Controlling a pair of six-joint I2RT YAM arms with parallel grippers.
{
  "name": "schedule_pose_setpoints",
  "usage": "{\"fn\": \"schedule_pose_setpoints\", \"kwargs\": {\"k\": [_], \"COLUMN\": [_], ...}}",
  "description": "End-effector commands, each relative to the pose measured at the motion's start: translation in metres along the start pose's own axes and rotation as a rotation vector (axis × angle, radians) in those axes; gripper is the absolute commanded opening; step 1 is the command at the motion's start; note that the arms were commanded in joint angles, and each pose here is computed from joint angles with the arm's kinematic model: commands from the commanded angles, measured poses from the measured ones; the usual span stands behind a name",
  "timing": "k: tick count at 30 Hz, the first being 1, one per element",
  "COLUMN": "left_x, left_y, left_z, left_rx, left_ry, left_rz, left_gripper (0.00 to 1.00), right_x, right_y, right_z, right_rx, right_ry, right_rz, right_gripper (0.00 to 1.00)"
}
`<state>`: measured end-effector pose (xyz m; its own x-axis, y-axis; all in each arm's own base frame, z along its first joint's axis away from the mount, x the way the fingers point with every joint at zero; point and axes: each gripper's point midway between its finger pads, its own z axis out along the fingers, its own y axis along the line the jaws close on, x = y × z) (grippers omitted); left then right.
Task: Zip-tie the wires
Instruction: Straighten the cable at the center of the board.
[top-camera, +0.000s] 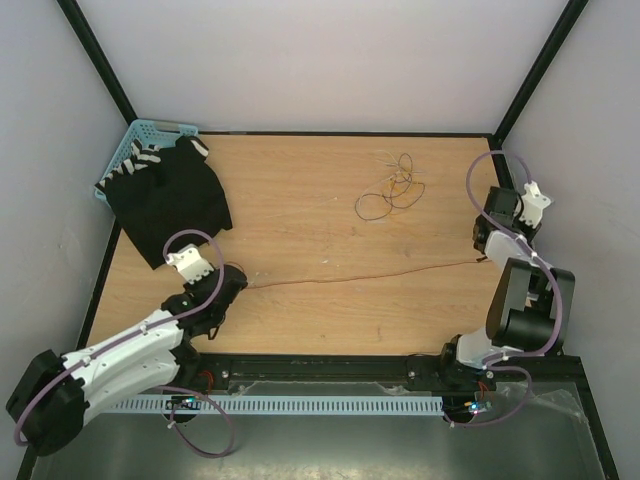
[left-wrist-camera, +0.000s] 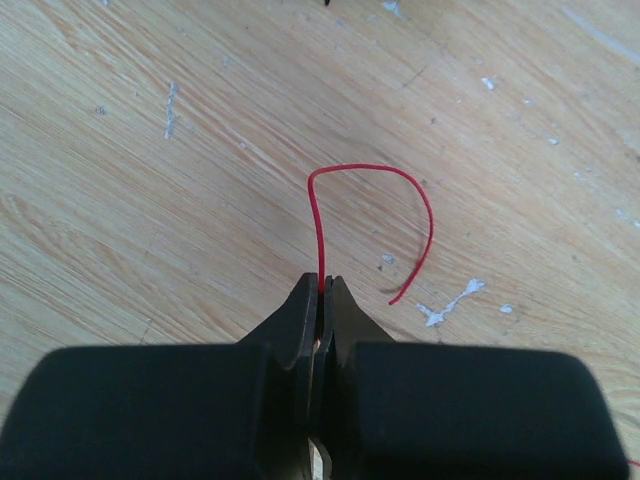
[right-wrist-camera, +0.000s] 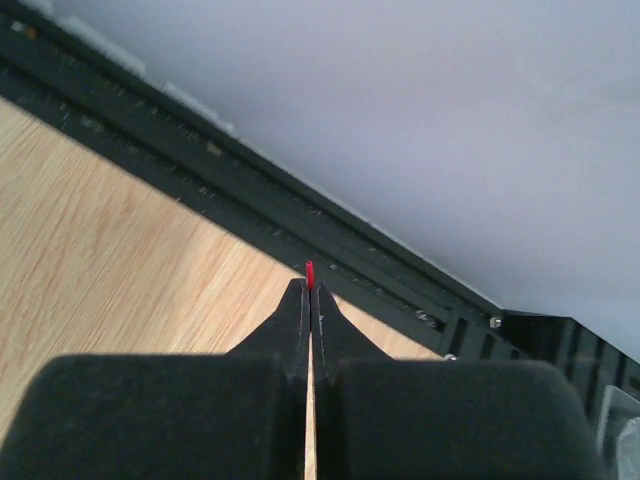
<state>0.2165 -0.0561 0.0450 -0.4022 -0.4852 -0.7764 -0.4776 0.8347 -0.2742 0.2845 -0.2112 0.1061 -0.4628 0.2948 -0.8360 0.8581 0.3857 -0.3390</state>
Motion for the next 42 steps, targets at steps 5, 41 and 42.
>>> {"fn": "schedule_pose_setpoints", "kwargs": {"k": [5,41,42], "left_x": [0.018,-0.092,-0.095], "left_y": [0.001,-0.071,-0.073], "left_z": [0.014,-0.035,-0.039], "left_rx": [-0.036,0.24,0.264], "left_ry": [0.01,-0.201,-0.202], "left_rz": [-0.013,0.157,0.147], "left_gripper": [0.0,0.99,0.99], "right_x": [0.032,0.018,0.021], "right_y": [0.031,0.174,0.174], "right_z": [0.006,-0.15,-0.152], "right_rx": [-0.118,-1.041,-1.041], "right_ry": [0.099,0.345,0.355], "right_rz": [-0.035,0.155,0.176], "right_gripper": [0.0,0.7,0.7]}}
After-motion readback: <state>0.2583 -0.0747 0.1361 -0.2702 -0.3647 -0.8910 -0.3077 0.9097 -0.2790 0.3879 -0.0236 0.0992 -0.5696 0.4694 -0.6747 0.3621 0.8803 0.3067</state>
